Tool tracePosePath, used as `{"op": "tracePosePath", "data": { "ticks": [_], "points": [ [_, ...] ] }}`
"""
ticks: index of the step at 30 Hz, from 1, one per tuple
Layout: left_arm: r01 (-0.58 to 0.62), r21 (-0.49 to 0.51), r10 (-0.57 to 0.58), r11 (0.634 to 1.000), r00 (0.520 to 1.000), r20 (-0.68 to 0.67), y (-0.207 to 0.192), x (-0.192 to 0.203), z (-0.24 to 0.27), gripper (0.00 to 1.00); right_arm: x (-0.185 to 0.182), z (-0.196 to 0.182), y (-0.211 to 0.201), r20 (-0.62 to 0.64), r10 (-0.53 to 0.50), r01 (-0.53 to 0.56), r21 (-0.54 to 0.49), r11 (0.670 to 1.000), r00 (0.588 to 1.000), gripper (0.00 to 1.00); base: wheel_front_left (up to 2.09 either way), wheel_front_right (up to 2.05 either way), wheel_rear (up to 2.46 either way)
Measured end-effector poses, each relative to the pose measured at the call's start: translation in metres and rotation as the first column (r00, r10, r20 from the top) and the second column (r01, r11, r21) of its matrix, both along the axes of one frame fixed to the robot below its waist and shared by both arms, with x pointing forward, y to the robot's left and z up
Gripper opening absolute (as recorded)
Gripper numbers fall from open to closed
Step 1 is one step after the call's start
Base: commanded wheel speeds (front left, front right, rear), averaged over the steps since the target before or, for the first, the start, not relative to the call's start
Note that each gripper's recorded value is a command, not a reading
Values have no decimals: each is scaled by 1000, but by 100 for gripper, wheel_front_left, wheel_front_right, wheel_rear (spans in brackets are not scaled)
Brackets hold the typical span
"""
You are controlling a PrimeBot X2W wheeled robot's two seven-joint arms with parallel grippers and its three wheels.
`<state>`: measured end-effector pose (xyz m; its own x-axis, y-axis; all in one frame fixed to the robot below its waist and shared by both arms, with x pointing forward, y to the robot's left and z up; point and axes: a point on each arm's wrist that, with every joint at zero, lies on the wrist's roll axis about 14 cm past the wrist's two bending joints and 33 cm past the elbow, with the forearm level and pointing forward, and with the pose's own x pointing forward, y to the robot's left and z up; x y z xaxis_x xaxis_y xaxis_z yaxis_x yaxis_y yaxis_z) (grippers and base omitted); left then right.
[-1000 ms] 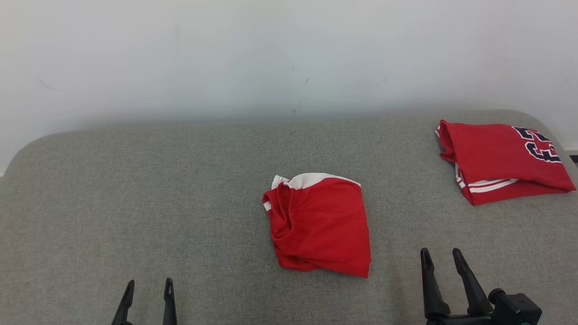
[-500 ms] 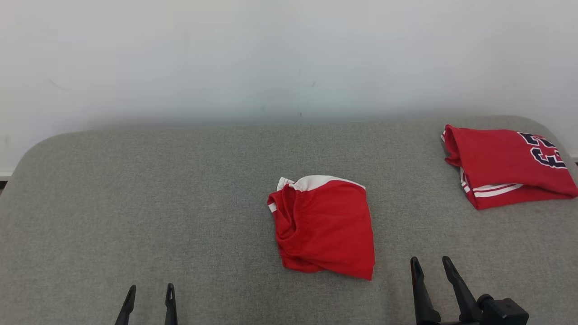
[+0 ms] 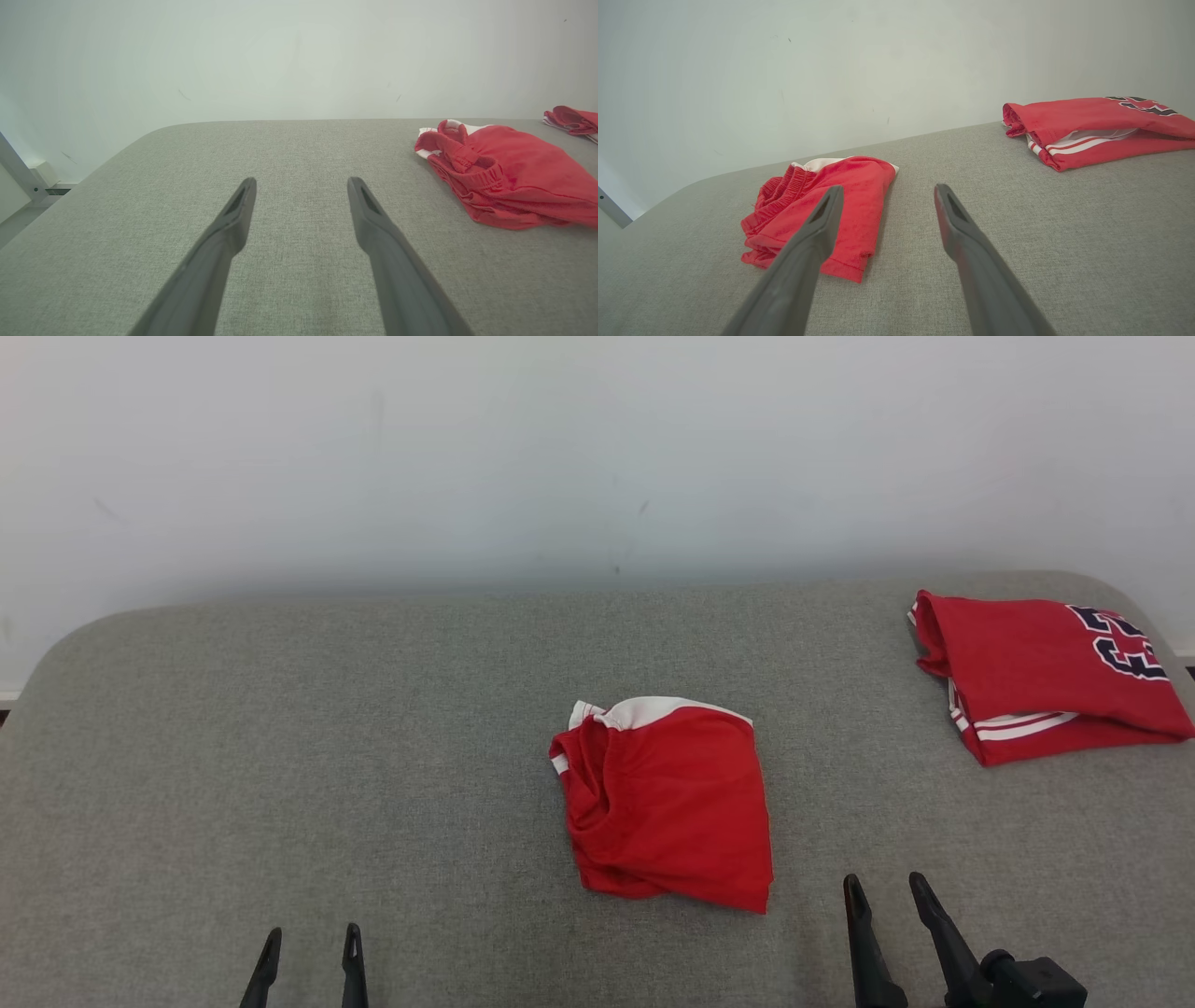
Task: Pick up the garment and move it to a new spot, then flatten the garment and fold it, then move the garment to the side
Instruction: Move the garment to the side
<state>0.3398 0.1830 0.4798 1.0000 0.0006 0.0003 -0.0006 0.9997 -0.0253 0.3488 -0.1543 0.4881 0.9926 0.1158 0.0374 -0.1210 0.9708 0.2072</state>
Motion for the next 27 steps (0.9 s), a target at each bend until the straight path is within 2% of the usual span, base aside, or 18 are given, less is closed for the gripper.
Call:
{"op": "tracePosePath", "data": {
  "ticks": [19, 27],
  "points": [
    [-4, -2, 4, 1000, 1000, -9, 1, 0, -3, 100, 2, -2, 2, -8, 5, -4, 9, 1000, 1000, 100, 0, 0, 0],
    [-2, -4, 1, 1000, 1000, -22, 0, 3, -7, 100, 38, 14, 17, 33, 64, -63, -21, 998, 997, 100, 0, 0, 0]
  ]
}}
